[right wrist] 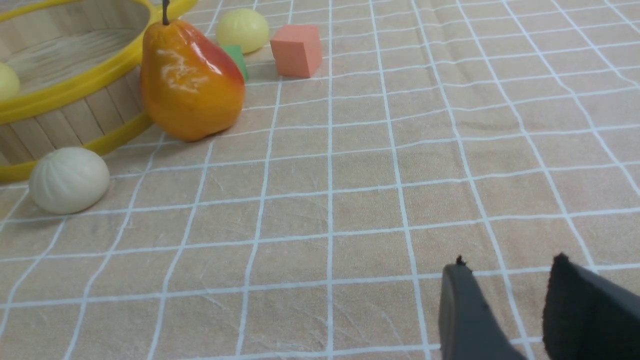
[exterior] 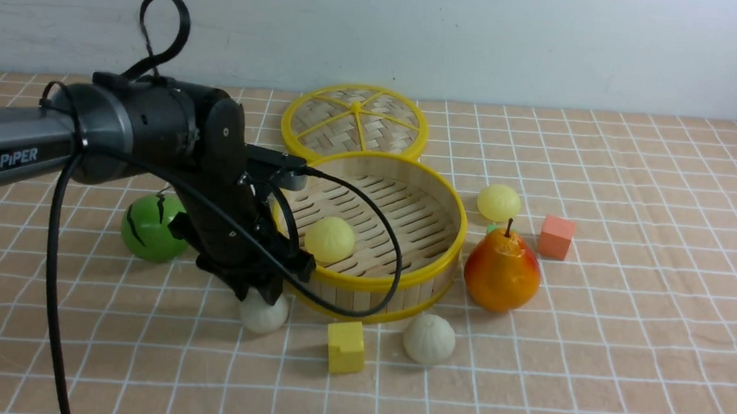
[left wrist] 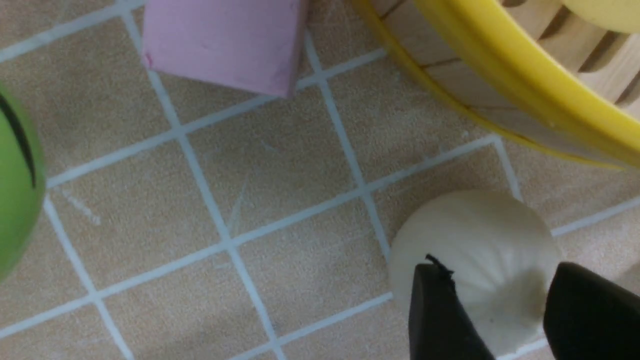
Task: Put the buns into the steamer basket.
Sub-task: Use the left arm to grab a steamed stuffed bun, then use the left arm to put the steamed stuffed bun into the steamer
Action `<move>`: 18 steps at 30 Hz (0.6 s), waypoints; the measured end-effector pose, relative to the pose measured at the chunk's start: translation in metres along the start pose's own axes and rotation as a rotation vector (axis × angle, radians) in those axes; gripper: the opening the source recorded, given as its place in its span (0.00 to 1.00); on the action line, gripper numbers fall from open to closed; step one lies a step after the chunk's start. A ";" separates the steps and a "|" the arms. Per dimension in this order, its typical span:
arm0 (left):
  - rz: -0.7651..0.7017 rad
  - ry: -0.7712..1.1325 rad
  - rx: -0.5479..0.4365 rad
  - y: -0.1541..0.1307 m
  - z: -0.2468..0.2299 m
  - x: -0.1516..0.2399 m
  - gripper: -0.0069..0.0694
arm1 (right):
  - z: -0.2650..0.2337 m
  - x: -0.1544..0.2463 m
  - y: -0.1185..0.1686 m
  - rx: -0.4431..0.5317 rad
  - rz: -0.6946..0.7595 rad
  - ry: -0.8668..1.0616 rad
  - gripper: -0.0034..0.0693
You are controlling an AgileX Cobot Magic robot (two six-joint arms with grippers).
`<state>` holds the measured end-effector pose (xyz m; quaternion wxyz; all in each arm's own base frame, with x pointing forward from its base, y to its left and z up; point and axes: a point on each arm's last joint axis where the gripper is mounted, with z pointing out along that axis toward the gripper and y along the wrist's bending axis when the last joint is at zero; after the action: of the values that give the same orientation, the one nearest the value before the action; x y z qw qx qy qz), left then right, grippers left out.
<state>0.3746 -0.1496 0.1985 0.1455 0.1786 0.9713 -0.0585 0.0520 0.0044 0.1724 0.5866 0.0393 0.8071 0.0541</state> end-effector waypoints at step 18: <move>-0.048 0.053 0.014 -0.002 -0.014 -0.001 0.08 | 0.000 0.000 0.000 0.000 0.000 0.000 0.38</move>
<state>0.3714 -0.1499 0.2124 0.1170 0.1577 0.9785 -0.0639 0.0520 0.0044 0.1724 0.5866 0.0393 0.8071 0.0541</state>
